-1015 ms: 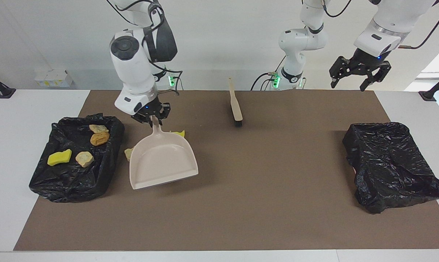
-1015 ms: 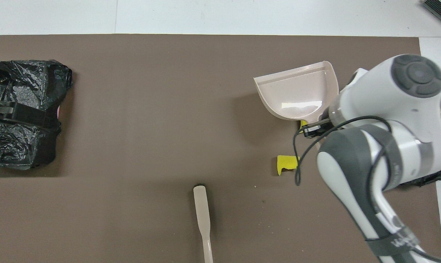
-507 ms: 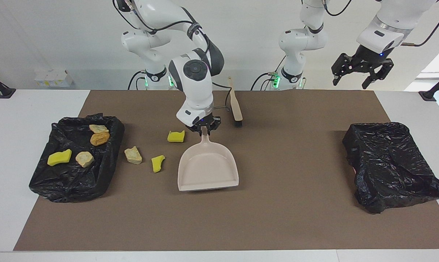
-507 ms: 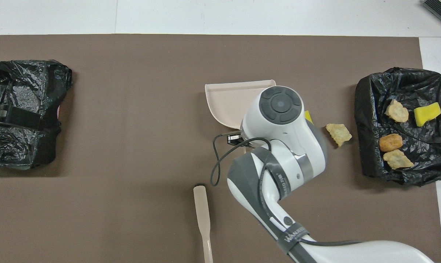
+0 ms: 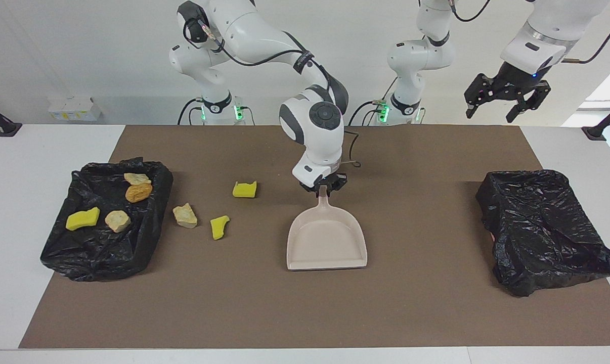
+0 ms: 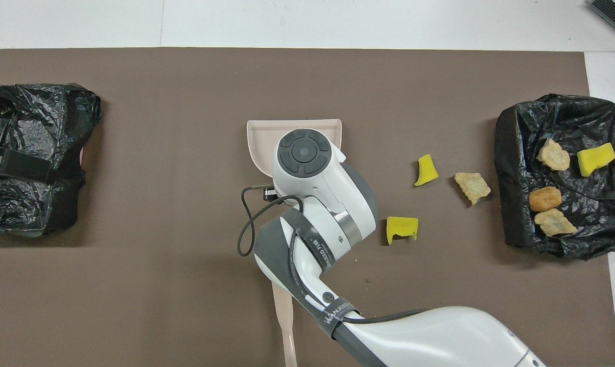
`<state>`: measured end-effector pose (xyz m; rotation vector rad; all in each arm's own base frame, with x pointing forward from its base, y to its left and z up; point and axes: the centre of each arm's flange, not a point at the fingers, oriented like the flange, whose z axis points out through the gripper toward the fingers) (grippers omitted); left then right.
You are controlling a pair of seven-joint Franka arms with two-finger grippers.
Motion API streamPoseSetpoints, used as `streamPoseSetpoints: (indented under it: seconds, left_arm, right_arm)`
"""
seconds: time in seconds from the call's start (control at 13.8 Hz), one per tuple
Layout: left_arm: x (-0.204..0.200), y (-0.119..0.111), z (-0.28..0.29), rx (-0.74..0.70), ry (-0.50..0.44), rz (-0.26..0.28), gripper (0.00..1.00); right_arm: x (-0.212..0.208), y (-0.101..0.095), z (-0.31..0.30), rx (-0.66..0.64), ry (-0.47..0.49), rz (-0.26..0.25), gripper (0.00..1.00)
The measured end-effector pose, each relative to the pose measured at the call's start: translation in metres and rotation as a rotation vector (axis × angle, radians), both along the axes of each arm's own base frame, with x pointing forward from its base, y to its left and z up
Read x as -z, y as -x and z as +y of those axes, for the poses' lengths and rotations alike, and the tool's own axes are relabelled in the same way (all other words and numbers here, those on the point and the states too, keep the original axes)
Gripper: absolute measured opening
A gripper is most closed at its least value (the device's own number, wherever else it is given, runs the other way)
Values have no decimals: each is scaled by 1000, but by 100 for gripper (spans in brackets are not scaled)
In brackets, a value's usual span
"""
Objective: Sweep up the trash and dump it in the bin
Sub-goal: 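Set the dustpan down on the mat and release it with the right gripper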
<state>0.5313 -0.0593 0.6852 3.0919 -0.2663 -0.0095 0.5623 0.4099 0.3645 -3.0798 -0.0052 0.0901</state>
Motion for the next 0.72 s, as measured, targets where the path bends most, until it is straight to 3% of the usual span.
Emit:
streamPoseSetpoints:
  seconds: [0.29,0.36,0.72]
  left_arm:
    - [0,0,0,0,0,-1,100]
    - [0,0,0,0,0,-1,100]
    - [-1,0,0,0,0,-1,100]
  right_arm:
    - [-2,-6,2,30,-53,-15,32]
    - [-3,-7,2,34,-61,-17,38]
    - [-8,-5,6,29,-65,-21,93]
